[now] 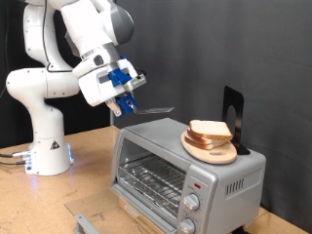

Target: Make a piece of toast with the oven

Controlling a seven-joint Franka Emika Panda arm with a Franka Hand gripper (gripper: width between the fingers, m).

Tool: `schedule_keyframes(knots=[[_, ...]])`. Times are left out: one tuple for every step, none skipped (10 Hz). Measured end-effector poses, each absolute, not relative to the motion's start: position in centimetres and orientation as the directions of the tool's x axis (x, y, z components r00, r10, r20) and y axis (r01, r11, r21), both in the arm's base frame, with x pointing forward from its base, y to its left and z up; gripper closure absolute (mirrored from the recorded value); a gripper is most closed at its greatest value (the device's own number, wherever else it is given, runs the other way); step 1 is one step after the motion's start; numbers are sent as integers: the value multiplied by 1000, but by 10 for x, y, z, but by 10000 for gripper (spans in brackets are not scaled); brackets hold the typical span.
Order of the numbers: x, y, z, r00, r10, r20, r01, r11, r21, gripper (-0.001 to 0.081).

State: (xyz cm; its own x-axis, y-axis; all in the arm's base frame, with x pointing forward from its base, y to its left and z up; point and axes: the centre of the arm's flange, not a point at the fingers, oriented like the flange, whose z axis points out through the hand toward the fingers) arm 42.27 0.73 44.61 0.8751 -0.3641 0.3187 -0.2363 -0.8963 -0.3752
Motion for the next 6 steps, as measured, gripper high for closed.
schedule_keyframes(knots=[[423, 6, 446, 877, -361, 318, -234, -897, -375, 447], [422, 5, 445, 878, -360, 317, -233, -897, -375, 447], [422, 4, 445, 881, -354, 315, -228, -899, -375, 447], [421, 2, 444, 889, -336, 311, -211, -903, -374, 447], [420, 0, 443, 896, -316, 312, -188, -907, -377, 447], [418, -2, 444, 901, -298, 317, -165, -908, -384, 447]])
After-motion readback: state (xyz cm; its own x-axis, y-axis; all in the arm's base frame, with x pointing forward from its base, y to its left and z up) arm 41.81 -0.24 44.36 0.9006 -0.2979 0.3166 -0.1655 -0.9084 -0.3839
